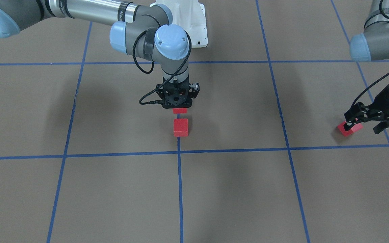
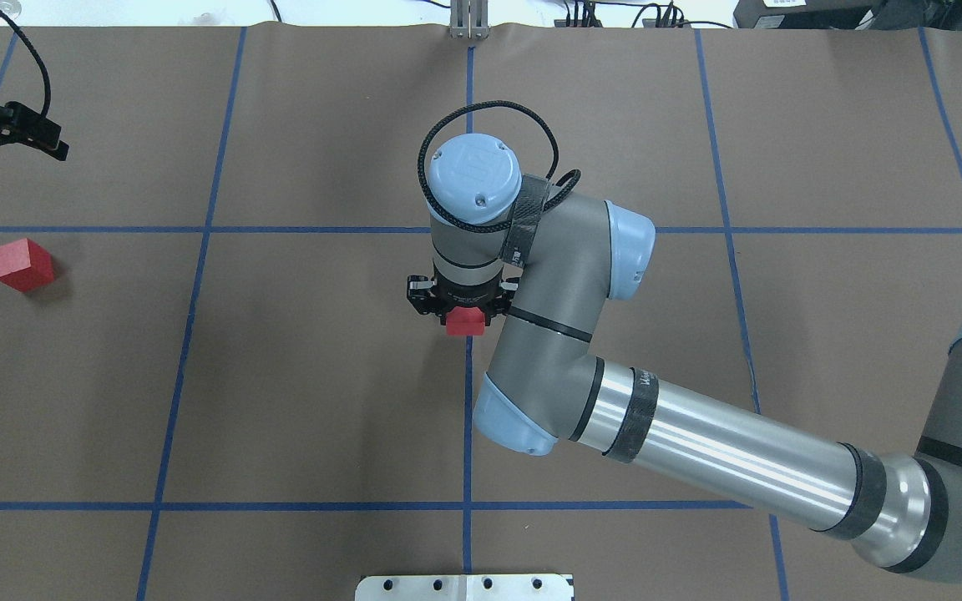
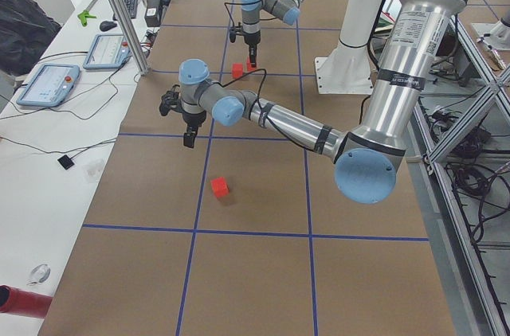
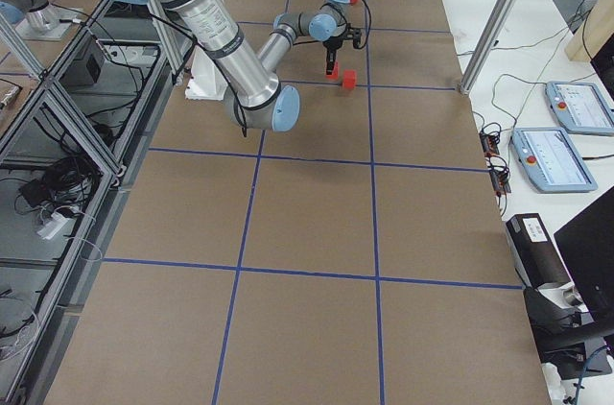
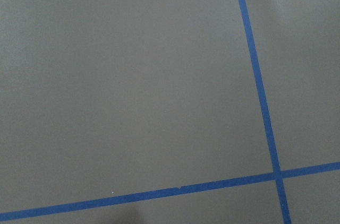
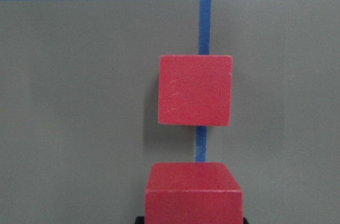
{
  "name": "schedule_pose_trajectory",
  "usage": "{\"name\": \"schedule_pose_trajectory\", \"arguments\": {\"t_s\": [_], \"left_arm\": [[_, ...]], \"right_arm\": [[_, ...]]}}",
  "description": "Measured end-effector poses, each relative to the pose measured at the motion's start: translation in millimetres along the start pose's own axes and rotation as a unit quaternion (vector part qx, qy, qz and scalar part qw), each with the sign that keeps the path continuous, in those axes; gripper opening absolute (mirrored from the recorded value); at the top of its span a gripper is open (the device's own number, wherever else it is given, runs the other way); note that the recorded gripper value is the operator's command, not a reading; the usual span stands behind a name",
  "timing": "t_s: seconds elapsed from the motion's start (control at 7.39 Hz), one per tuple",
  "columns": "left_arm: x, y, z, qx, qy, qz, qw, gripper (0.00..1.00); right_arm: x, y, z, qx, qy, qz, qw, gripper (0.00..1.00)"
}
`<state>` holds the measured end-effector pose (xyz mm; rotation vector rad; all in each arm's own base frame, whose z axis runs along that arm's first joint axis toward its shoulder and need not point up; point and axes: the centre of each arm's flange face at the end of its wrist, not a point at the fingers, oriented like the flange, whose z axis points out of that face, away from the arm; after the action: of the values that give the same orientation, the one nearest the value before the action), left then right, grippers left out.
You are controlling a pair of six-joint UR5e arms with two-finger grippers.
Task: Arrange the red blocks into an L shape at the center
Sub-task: 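Lower the held cube against the center cube with the right gripper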
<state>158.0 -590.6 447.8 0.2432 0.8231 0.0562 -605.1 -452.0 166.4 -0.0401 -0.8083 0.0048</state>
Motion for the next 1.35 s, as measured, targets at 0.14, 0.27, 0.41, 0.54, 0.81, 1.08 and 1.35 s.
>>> {"name": "schedule_pose_trajectory", "arguments": {"t_s": [0.14,0.27,0.41,0.54,0.81,1.08,1.35], "left_arm": [[0.5,-0.3,-0.3,0.0,0.0,-0.001,1.0,1.0],[0.8,-0.4,-0.5,0.001,0.001,-0.002,1.0,1.0],[1.0,-0.5,-0.7,0.001,0.001,-0.002,1.0,1.0],[0.9,-0.5,-0.9,0.001,0.001,-0.002,1.0,1.0],[0.1,-0.2,-0.9,0.001,0.0,-0.002,1.0,1.0],[-0.1,0.4,-0.4,0.001,0.0,-0.002,1.0,1.0],[-0.4,0.6,0.0,0.0,0.0,-0.003,1.0,1.0]], "right_arm": [[1.0,-1.5,3.3,0.001,0.003,0.004,1.0,0.0],[1.3,-3.2,6.5,0.002,0.003,0.006,1.0,0.0],[0.9,-6.6,13.4,0.004,-0.001,0.006,1.0,0.0],[0.6,-10.2,20.8,0.007,-0.006,0.005,0.9999,0.0],[0.2,-12.8,26.1,0.009,-0.01,0.005,0.9999,0.0],[-1.4,-13.0,25.2,0.01,-0.013,0.004,0.9999,0.0],[-3.7,-15.0,22.1,0.022,-0.011,0.003,0.9997,0.0]]}}
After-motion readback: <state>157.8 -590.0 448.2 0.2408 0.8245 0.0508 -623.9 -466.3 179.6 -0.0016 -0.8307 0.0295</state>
